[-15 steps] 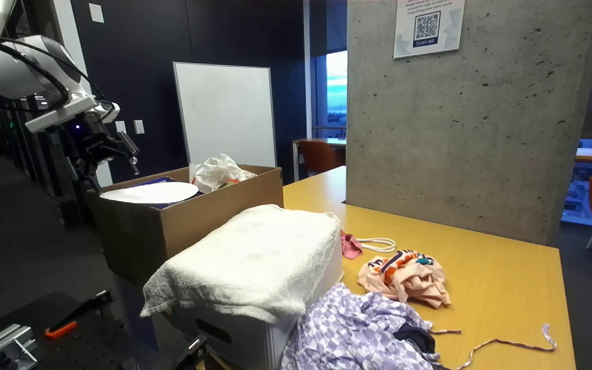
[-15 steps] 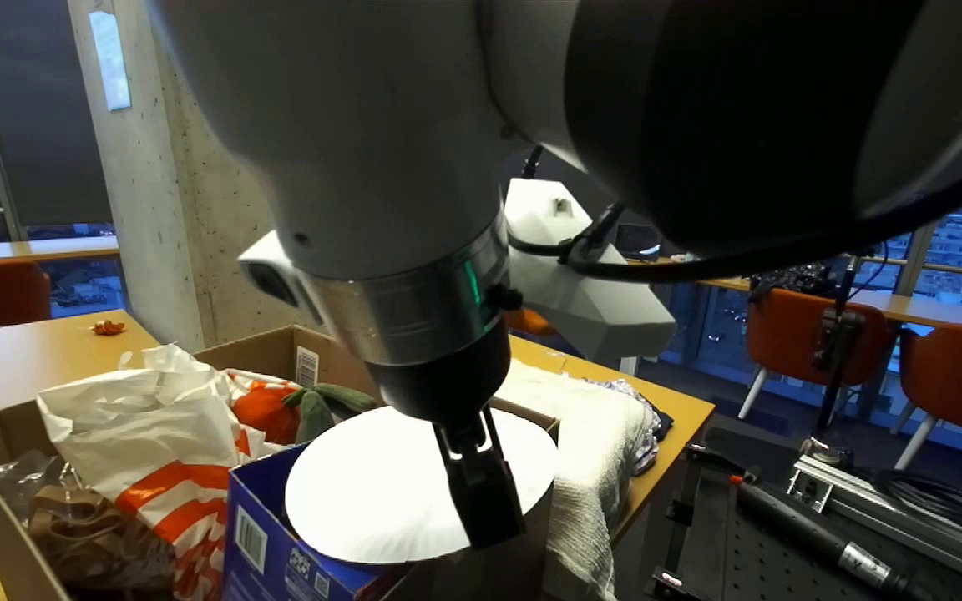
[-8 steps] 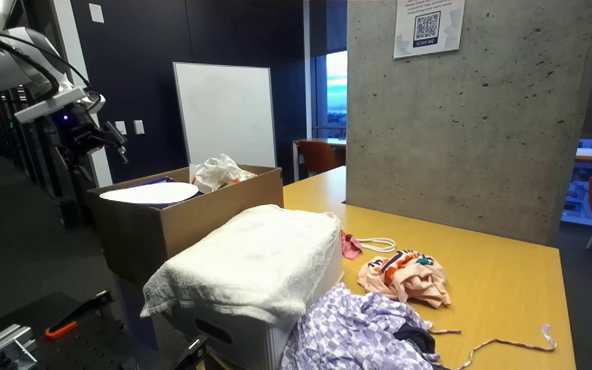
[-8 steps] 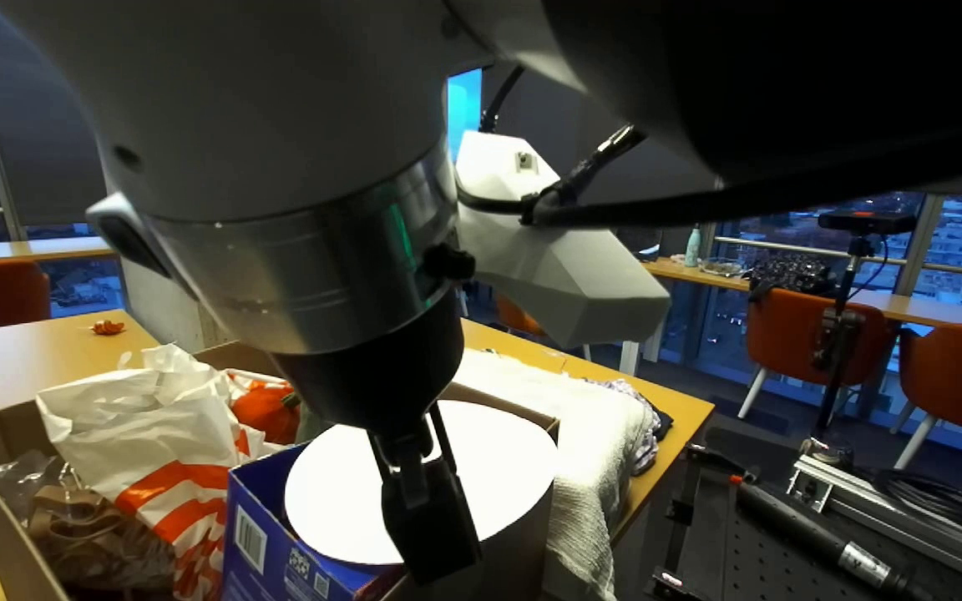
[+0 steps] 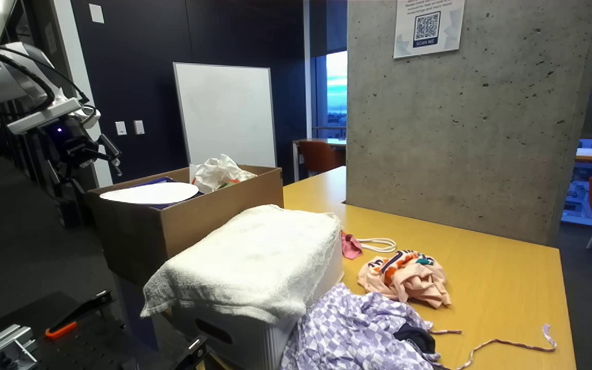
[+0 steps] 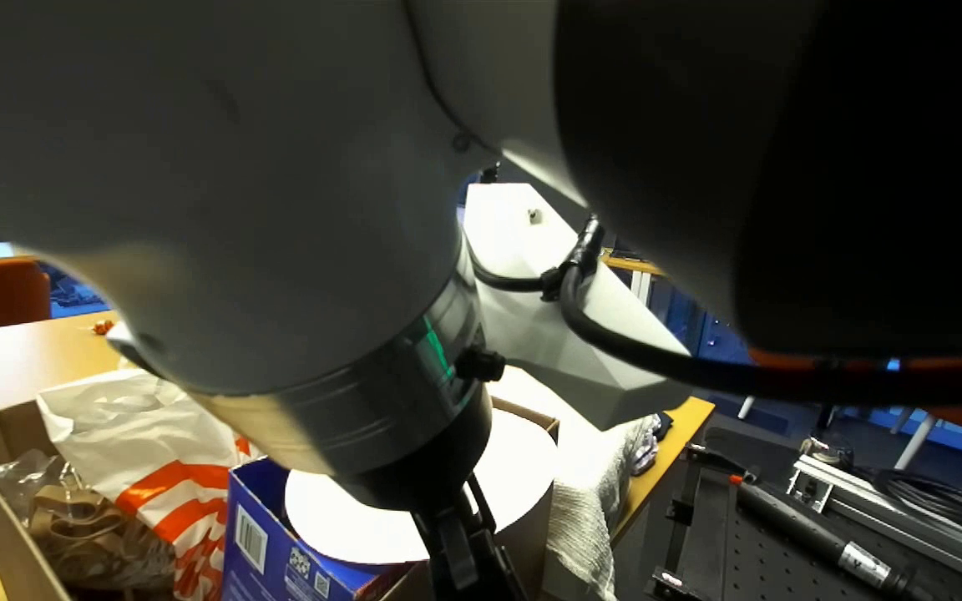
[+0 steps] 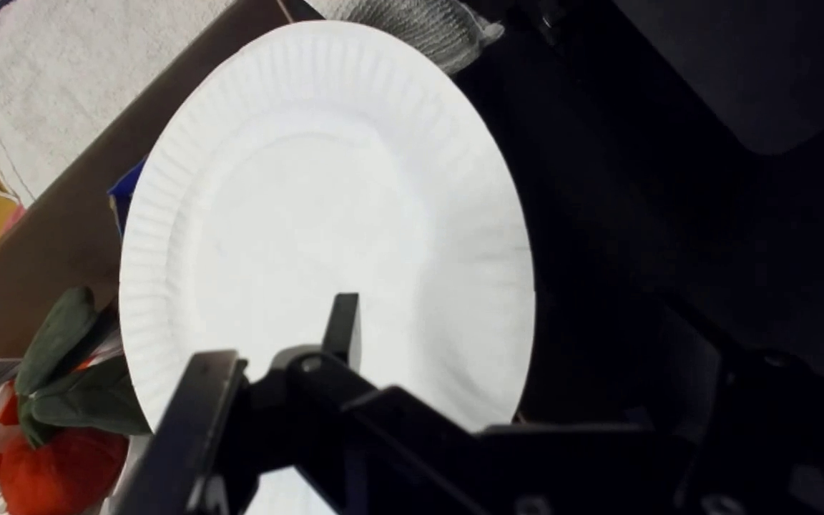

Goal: Remove the paper plate from the box and place it on top of the white storage container then put the radish on the plate.

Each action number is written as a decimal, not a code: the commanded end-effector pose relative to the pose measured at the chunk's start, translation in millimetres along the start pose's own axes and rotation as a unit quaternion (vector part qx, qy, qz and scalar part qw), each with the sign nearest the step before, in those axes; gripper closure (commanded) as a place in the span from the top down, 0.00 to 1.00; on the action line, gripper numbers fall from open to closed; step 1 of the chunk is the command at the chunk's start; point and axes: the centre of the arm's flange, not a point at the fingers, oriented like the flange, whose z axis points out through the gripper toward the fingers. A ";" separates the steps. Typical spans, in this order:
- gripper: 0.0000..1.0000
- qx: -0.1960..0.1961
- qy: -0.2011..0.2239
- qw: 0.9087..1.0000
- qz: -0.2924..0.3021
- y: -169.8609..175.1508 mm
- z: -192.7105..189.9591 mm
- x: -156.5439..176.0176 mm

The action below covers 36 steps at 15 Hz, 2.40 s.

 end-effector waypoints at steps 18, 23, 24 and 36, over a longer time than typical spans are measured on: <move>0.44 -0.044 -0.058 0.997 -0.018 29.6 14.9 3.5; 0.06 -0.041 -0.062 0.997 -0.019 30.2 13.8 2.4; 0.01 -0.043 -0.062 0.997 -0.018 32.3 11.3 0.9; 0.00 -0.136 -0.110 0.984 0.023 99.9 -6.4 -36.5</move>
